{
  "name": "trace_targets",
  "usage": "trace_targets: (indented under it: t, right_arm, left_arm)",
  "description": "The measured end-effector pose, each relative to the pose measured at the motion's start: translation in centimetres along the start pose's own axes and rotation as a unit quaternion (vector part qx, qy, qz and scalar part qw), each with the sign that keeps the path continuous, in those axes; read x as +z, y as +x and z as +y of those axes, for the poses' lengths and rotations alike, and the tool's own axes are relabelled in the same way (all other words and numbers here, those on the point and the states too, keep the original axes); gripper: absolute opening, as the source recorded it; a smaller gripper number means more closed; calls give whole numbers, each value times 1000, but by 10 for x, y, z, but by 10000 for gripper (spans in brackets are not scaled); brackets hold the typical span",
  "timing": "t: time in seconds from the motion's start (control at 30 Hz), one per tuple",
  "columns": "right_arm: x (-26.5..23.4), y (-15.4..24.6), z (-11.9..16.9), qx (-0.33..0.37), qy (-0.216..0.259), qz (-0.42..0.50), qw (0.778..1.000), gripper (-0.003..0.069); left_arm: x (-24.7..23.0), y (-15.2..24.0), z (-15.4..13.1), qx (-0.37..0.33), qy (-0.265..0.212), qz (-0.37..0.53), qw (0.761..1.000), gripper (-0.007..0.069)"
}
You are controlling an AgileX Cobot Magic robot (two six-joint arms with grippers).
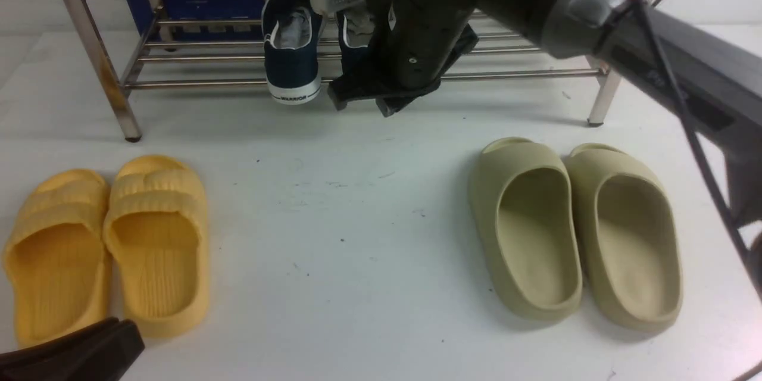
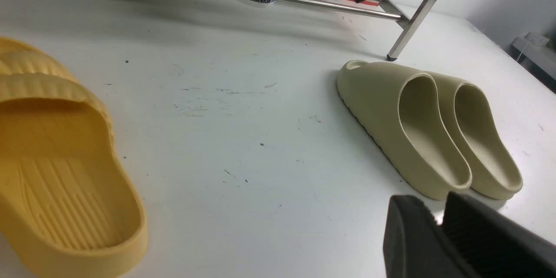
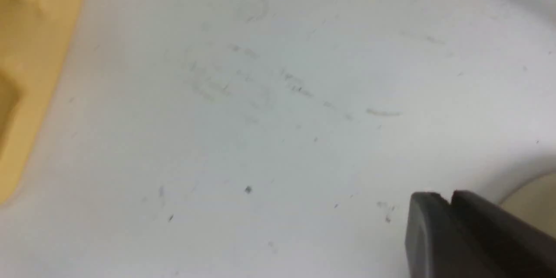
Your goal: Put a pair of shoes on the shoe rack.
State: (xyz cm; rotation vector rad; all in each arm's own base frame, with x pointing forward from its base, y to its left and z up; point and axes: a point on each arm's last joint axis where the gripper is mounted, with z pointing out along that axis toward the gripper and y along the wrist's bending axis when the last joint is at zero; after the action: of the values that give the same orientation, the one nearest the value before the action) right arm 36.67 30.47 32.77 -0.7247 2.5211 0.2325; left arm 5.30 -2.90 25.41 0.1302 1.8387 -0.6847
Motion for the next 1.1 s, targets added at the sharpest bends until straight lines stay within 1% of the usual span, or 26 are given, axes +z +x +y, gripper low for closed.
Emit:
trace_targets:
  t: [0.1, 0.2, 0.23, 0.33, 0.5, 0.53, 0.6, 0.67, 0.83, 0.9, 1.03, 1.1]
  right_arm:
    - [-15, 4, 5, -8, -11, 1, 1000, 99]
    - [-36, 26, 7, -10, -15, 26, 999, 99]
    - [-41, 27, 7, -10, -16, 24, 1000, 99]
    - [-68, 58, 8, -6, -16, 46, 999, 99]
    - [-116, 92, 1, 12, -19, 36, 999, 101]
    - [-116, 92, 1, 12, -19, 36, 999, 101]
    - [-138, 103, -2, 15, -24, 21, 999, 104]
    - [-149, 106, -3, 16, -28, 9, 999, 107]
    - [-162, 109, -4, 18, -32, -6, 999, 111]
    - [-162, 109, -6, 15, -24, -8, 1000, 111]
    - [-162, 107, -15, 0, 21, -17, 1000, 111]
    - [-162, 106, -17, -12, 32, -19, 999, 111]
  left_arm:
    - [0, 0, 0, 0, 0, 0, 1000, 127]
    - [0, 0, 0, 0, 0, 0, 1000, 129]
    - [0, 0, 0, 0, 0, 0, 1000, 130]
    - [0, 0, 0, 0, 0, 0, 1000, 133]
    - [0, 0, 0, 0, 0, 0, 1000, 137]
    - [0, 0, 0, 0, 0, 0, 1000, 137]
    - [0, 0, 0, 0, 0, 0, 1000, 142]
    - [0, 0, 0, 0, 0, 0, 1000, 144]
    - [0, 0, 0, 0, 0, 0, 1000, 146]
    - [0, 0, 0, 0, 0, 0, 1000, 149]
    - [0, 0, 0, 0, 0, 0, 1000, 155]
    - [0, 0, 0, 0, 0, 0, 1000, 155]
